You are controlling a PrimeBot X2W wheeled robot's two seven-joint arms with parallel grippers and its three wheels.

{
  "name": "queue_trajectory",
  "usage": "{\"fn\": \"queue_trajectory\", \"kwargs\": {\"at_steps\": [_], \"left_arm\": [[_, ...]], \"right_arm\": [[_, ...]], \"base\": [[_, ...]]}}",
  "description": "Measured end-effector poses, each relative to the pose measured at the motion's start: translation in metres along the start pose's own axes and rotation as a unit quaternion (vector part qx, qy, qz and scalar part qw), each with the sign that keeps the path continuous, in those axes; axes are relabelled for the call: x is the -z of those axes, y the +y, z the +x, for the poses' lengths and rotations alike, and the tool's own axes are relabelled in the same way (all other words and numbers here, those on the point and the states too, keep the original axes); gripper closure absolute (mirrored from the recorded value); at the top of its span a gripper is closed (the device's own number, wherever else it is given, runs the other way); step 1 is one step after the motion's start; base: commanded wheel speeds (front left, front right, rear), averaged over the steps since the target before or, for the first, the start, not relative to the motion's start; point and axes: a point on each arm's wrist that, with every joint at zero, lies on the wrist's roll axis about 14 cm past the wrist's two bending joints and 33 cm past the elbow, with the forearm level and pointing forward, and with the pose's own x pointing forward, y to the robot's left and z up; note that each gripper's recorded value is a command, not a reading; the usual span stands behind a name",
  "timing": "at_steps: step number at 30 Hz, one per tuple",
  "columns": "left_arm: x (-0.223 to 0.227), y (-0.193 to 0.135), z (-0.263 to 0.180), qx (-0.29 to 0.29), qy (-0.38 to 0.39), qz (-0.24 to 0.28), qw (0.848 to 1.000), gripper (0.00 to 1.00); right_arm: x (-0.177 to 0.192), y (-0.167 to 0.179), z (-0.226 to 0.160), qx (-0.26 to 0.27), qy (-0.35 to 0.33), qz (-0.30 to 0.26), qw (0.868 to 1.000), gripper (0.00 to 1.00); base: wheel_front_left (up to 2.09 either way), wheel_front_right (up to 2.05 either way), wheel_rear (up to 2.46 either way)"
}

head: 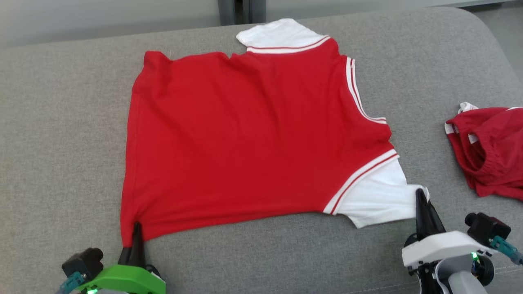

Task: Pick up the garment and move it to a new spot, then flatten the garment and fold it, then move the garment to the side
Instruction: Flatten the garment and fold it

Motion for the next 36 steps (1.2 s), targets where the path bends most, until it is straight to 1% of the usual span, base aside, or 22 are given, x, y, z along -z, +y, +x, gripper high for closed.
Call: {"fn": "queue_trajectory", "kwargs": {"at_steps": [10,12,15,19,22,26,33,36], "left_arm": [[0.012,0.014,-0.055,-0.019,-0.003,-0.003,1.0,1.0],[0.013,0.014,-0.065,-0.017,-0.008,-0.002,1.0,1.0],[0.012,0.011,-0.074,-0.011,-0.015,-0.002,1.0,1.0],[0.008,-0.003,-0.075,0.012,-0.023,-0.002,1.0,1.0],[0.004,-0.016,-0.071,0.031,-0.029,-0.002,0.999,1.0],[-0.015,-0.039,-0.056,0.064,-0.052,-0.003,0.997,1.0],[-0.028,-0.053,-0.039,0.081,-0.061,-0.008,0.995,1.0],[-0.027,-0.057,-0.031,0.085,-0.055,-0.004,0.995,1.0]], "right_arm": [[0.019,-0.016,-0.06,0.01,0.023,0.003,1.0,1.0],[0.017,-0.019,-0.069,0.01,0.018,0.007,1.0,1.0],[0.007,-0.017,-0.072,0.005,0.0,0.012,1.0,1.0],[-0.006,-0.007,-0.066,-0.012,-0.021,0.02,1.0,1.0],[-0.019,0.012,-0.053,-0.036,-0.04,0.028,0.998,1.0],[-0.035,0.033,-0.035,-0.063,-0.06,0.037,0.996,1.0],[-0.047,0.049,-0.008,-0.076,-0.072,0.038,0.994,1.0],[-0.043,0.049,0.002,-0.072,-0.064,0.03,0.995,1.0]], "base": [[0.0,0.0,0.0],[0.0,0.0,0.0],[0.0,0.0,0.0],[0.0,0.0,0.0],[0.0,0.0,0.0],[0.0,0.0,0.0],[0.0,0.0,0.0],[0.0,0.0,0.0]]}}
